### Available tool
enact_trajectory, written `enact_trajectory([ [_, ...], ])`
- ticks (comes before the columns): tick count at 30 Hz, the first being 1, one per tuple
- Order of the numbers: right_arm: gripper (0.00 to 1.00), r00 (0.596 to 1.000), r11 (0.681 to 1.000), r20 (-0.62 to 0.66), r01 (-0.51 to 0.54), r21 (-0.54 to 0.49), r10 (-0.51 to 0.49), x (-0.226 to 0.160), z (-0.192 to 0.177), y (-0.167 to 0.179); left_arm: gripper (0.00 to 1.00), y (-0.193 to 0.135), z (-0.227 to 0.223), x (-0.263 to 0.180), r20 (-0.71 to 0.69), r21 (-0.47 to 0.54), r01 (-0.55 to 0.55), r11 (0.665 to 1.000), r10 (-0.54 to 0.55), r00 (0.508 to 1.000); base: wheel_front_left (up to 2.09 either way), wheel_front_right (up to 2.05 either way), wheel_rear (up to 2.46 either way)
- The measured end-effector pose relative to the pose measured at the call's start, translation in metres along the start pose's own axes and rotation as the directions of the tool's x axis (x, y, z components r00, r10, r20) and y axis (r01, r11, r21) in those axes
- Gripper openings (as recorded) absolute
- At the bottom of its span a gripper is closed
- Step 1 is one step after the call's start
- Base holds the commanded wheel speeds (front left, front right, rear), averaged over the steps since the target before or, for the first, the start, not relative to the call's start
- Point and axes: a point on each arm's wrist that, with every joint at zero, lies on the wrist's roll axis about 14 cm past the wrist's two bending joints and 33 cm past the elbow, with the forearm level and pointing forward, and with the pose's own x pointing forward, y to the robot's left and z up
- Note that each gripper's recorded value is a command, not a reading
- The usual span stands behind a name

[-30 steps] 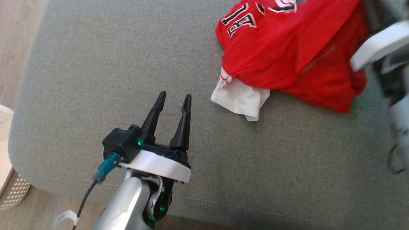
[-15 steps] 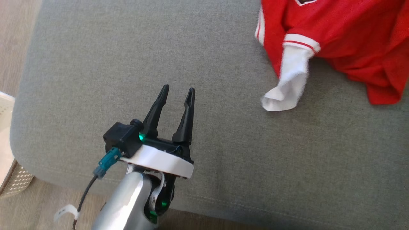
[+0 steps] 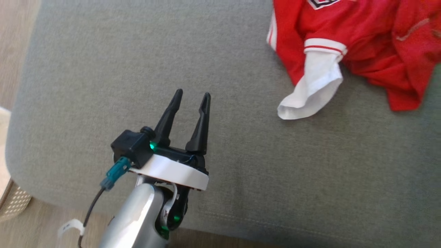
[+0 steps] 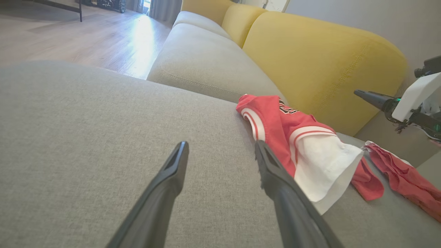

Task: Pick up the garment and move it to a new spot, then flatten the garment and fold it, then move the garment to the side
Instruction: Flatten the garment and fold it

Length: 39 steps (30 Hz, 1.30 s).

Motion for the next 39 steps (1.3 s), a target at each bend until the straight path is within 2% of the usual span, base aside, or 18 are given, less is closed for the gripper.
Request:
enact_trajectory([
  [7, 1.00, 0.989, 0.994, 0.139, -0.055, 0.095, 0.041, -0.038, 0.016, 0.025, 1.00, -0.017, 0.013, -0.002, 0.037, 0.010, 0.047, 0.999, -0.047, 0.998, 0.00, 0.00, 0.00],
  [14, 1.00, 0.961, 0.976, 0.272, -0.107, 0.188, 0.053, -0.096, 0.030, 0.044, 1.00, -0.039, 0.020, -0.011, 0.055, 0.013, 0.105, 0.994, -0.106, 0.993, 0.00, 0.00, 0.00],
  [15, 1.00, 0.961, 0.976, 0.272, -0.107, 0.188, 0.053, -0.096, 0.030, 0.044, 1.00, -0.039, 0.020, -0.011, 0.055, 0.013, 0.105, 0.994, -0.106, 0.993, 0.00, 0.00, 0.00],
  [20, 1.00, 0.957, 0.967, 0.288, -0.109, 0.232, 0.039, -0.146, 0.011, 0.055, 1.00, -0.055, 0.017, -0.020, 0.048, 0.010, 0.147, 0.989, -0.147, 0.988, 0.00, 0.00, 0.00],
  [27, 1.00, 0.971, 0.944, 0.237, -0.050, 0.325, -0.030, -0.201, -0.032, 0.063, 1.00, -0.076, 0.013, -0.017, 0.040, 0.002, 0.210, 0.978, -0.210, 0.977, 0.00, 0.00, 0.00],
  [30, 1.00, 0.974, 0.944, 0.222, -0.032, 0.328, -0.044, -0.209, -0.039, 0.063, 1.00, -0.081, 0.007, -0.014, 0.025, 0.002, 0.226, 0.974, -0.226, 0.974, 0.00, 0.00, 0.00],
  [39, 1.00, 0.966, 0.949, 0.248, -0.006, 0.316, -0.076, -0.213, -0.027, 0.051, 1.00, -0.087, -0.014, -0.009, -0.034, 0.000, 0.257, 0.966, -0.257, 0.966, 0.00, 0.00, 0.00],
])
